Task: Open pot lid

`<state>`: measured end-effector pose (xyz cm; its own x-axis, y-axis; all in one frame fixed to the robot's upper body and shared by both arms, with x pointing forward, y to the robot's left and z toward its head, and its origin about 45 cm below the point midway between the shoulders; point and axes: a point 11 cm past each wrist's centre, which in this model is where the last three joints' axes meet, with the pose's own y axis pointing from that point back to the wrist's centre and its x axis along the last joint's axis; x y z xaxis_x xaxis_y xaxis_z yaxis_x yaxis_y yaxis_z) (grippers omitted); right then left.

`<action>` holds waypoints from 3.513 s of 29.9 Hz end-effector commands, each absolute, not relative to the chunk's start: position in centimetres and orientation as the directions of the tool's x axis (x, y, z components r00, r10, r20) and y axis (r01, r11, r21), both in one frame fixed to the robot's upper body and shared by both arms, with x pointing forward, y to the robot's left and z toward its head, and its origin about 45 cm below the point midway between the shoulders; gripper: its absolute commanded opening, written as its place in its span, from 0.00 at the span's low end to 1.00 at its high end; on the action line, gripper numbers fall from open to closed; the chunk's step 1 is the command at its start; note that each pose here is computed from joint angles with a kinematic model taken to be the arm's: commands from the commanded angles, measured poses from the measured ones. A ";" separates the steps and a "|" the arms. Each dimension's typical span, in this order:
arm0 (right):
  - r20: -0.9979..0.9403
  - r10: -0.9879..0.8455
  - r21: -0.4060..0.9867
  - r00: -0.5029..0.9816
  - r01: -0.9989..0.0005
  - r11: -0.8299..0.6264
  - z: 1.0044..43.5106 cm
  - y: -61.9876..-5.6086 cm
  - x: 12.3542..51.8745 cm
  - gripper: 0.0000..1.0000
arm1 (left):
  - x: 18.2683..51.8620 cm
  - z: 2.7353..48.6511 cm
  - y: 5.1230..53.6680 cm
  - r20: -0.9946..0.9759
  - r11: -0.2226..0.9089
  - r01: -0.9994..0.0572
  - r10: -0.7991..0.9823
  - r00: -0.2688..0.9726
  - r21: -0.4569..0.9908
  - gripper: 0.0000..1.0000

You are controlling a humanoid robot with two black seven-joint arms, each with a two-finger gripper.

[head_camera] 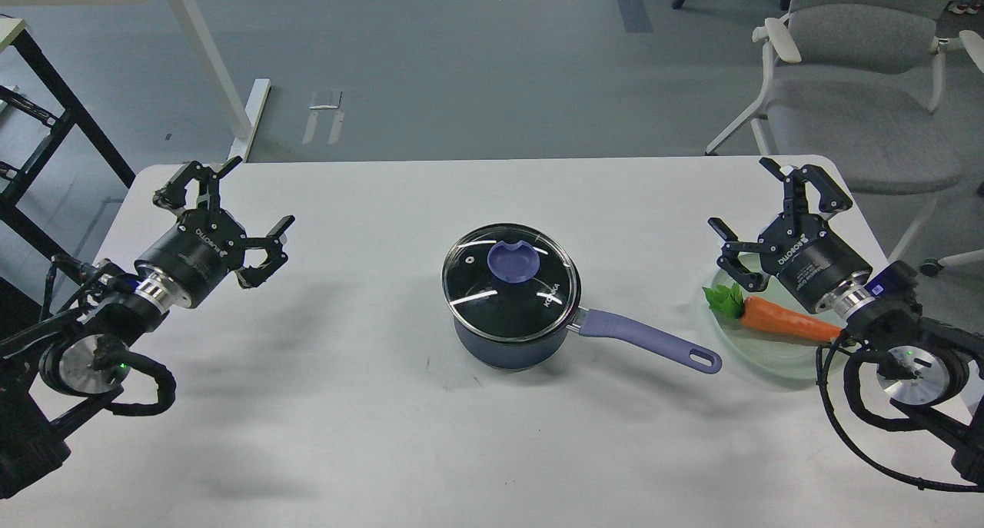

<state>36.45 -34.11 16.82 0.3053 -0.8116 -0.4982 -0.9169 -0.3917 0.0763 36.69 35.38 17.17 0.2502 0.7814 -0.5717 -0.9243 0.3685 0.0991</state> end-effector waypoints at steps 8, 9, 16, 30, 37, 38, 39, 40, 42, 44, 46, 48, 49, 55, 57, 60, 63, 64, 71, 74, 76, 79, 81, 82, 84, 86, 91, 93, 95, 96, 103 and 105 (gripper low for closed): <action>-0.477 -0.808 0.054 0.347 -0.905 -0.421 18.2 -33.9 36.5 1.00 | 36.8 17.5 36.2 -0.537 0.369 -0.922 0.804 0.253 0.118 0.99; -0.458 -0.807 0.046 0.372 -0.897 -0.440 19.0 -33.8 36.5 1.00 | 37.0 17.8 36.5 -0.529 0.366 -0.923 0.810 0.253 0.118 0.99; -0.246 -0.807 0.003 0.536 -0.832 -0.554 25.7 -33.7 36.3 1.00 | 39.0 20.6 38.9 -0.475 0.318 -0.946 0.844 0.251 0.065 0.99; 0.645 -0.199 0.357 0.738 -0.521 -0.776 33.2 -28.5 36.1 1.00 | 41.7 25.1 38.8 -0.250 0.343 -0.936 0.902 0.352 -0.082 0.99; 0.699 0.294 0.621 0.652 -0.348 -0.703 30.2 -26.6 34.1 1.00 | 42.0 25.9 37.3 -0.233 0.386 -0.917 0.887 0.398 -0.098 0.99; 0.691 0.359 0.652 0.628 -0.327 -0.684 29.3 -26.6 33.7 1.00 | 42.0 26.0 36.9 -0.232 0.398 -0.912 0.882 0.411 -0.101 0.99; 0.683 0.404 0.674 0.609 -0.311 -0.670 28.5 -26.6 33.4 1.00 | 41.9 26.0 36.6 -0.226 0.410 -0.906 0.878 0.422 -0.100 0.99; 0.672 0.448 0.695 0.590 -0.295 -0.656 27.7 -26.7 33.1 1.00 | 41.8 26.1 36.2 -0.212 0.425 -0.900 0.874 0.436 -0.097 0.99; 0.653 0.503 0.723 0.566 -0.268 -0.637 26.4 -26.9 32.5 1.00 | 41.7 26.1 35.6 -0.195 0.451 -0.888 0.866 0.460 -0.094 0.99; 0.629 0.543 0.747 0.557 -0.237 -0.622 25.3 -26.7 32.1 1.00 | 41.5 26.2 34.8 -0.188 0.475 -0.875 0.854 0.484 -0.095 0.99; 0.610 0.568 0.761 0.552 -0.209 -0.614 24.3 -26.3 31.8 1.00 | 41.4 26.3 34.3 -0.192 0.485 -0.869 0.847 0.495 -0.100 0.99; 0.595 0.584 0.774 0.552 -0.196 -0.602 23.5 -26.4 31.7 0.99 | 41.3 26.4 33.9 -0.194 0.490 -0.865 0.844 0.501 -0.104 0.99; 0.586 0.593 0.780 0.552 -0.185 -0.598 23.0 -26.3 31.7 0.99 | 41.3 26.4 33.7 -0.195 0.492 -0.864 0.842 0.503 -0.106 0.99; 0.551 0.641 0.810 0.534 -0.157 -0.565 21.3 -25.8 32.2 0.96 | 41.5 26.3 33.1 -0.199 0.489 -0.865 0.842 0.501 -0.110 0.99; 0.535 0.654 0.821 0.535 -0.146 -0.552 20.7 -25.8 32.1 0.96 | 41.5 26.3 33.0 -0.201 0.491 -0.864 0.841 0.503 -0.111 0.99; 0.525 0.664 0.826 0.532 -0.133 -0.547 20.0 -25.7 31.9 0.93 | 41.4 26.5 32.4 -0.203 0.499 -0.859 0.834 0.513 -0.117 0.99; 0.528 0.664 0.825 0.529 -0.136 -0.548 19.9 -25.6 32.1 0.89 | 41.3 26.8 31.9 -0.203 0.497 -0.859 0.835 0.512 -0.124 0.99; 0.528 0.664 0.825 0.529 -0.137 -0.547 19.9 -25.7 32.1 0.86 | 41.3 26.8 31.8 -0.201 0.494 -0.860 0.836 0.510 -0.124 0.99; 0.520 0.669 0.830 0.531 -0.132 -0.541 19.7 -25.9 31.9 0.55 | 41.3 26.8 31.6 -0.201 0.494 -0.860 0.837 0.510 -0.125 0.99; 0.526 0.667 0.827 0.528 -0.133 -0.546 19.7 -25.8 31.9 0.46 | 41.3 26.8 31.5 -0.202 0.496 -0.859 0.835 0.512 -0.126 0.99; 0.526 0.667 0.827 0.528 -0.133 -0.546 19.7 -25.8 31.9 0.39 | 41.3 26.8 31.3 -0.203 0.501 -0.856 0.831 0.517 -0.127 0.99; 0.528 0.666 0.826 0.526 -0.136 -0.547 19.7 -25.8 31.9 0.36 | 41.2 26.9 31.2 -0.202 0.508 -0.852 0.828 0.524 -0.127 0.99; 0.529 0.666 0.826 0.525 -0.137 -0.548 19.8 -25.8 32.0 0.36 | 41.0 26.9 31.0 -0.181 0.527 -0.841 0.821 0.541 -0.122 0.99; 0.529 0.666 0.826 0.525 -0.137 -0.548 19.8 -25.8 32.0 0.35 | 40.9 26.9 30.6 -0.160 0.545 -0.830 0.814 0.558 -0.119 0.99; 0.527 0.668 0.827 0.525 -0.136 -0.546 19.7 -25.8 32.0 0.35 | 40.5 26.9 29.5 -0.079 0.600 -0.794 0.791 0.607 -0.099 0.99; 0.520 0.670 0.831 0.529 -0.132 -0.540 19.6 -26.0 31.8 0.32 | 40.0 27.1 27.8 0.068 0.681 -0.729 0.732 0.678 -0.062 0.99; 0.516 0.671 0.833 0.532 -0.130 -0.538 19.5 -26.1 31.7 0.31 | 39.4 27.8 22.1 0.406 0.830 -0.557 0.500 0.765 0.028 0.99; 0.516 0.671 0.833 0.532 -0.130 -0.538 19.5 -26.1 31.7 0.31 | 39.5 28.1 20.3 0.547 0.858 -0.507 0.388 0.742 0.078 0.99; 0.515 0.672 0.834 0.533 -0.129 -0.537 19.5 -26.2 31.7 0.31 | 39.9 28.6 19.0 0.698 0.866 -0.484 0.269 0.664 0.127 0.99; 0.515 0.670 0.833 0.534 -0.130 -0.537 19.5 -26.2 31.7 0.31 | 40.1 28.8 18.5 0.764 0.865 -0.482 0.214 0.609 0.143 0.99; 0.513 0.669 0.834 0.537 -0.129 -0.536 19.4 -26.2 31.7 0.32 | 38.4 25.3 12.5 0.931 0.892 -0.353 -0.168 0.325 0.284 0.99; 0.514 0.669 0.833 0.537 -0.129 -0.538 19.5 -26.2 31.7 0.32 | 38.1 24.7 11.7 0.940 0.897 -0.333 -0.200 0.277 0.289 0.99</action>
